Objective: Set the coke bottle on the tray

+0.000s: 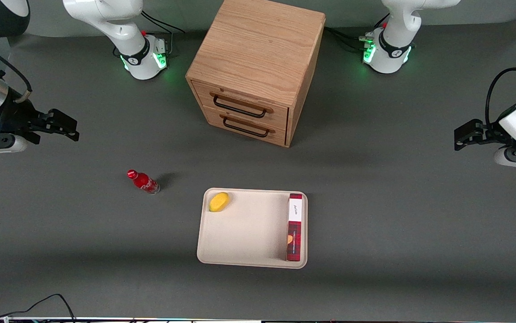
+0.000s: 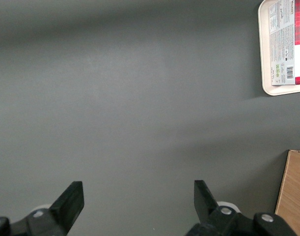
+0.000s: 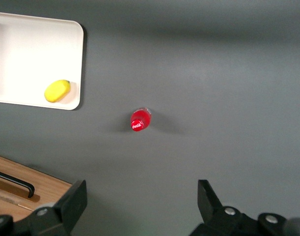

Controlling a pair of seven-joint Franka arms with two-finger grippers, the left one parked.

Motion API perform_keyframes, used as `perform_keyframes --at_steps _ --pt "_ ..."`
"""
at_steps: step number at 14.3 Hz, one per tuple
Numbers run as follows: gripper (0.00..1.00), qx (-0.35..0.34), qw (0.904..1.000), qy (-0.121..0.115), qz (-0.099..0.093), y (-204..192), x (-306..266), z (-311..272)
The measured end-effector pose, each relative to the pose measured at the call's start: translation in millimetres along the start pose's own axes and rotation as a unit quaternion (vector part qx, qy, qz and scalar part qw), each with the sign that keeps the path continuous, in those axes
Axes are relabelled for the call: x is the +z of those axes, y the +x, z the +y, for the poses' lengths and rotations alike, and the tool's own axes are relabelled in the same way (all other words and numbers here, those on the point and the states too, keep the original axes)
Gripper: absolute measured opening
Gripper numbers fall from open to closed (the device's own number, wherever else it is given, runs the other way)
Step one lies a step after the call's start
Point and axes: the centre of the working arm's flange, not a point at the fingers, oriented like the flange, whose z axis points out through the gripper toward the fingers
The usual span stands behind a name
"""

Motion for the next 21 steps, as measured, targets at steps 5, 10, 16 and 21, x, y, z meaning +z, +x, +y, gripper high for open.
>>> perform_keyframes --at_steps 5,10,16,21 --pt "1.00 0.007 0.9999 0.003 -0.012 -4.3 0.3 5.5" --pt "1.00 0.022 0.9996 0.003 -0.020 -4.8 1.5 21.7" --pt "1.00 0.026 0.9989 0.011 -0.038 -4.2 18.4 23.5" --pt "1.00 0.022 0.9992 0.012 -0.031 5.5 98.4 16.1"
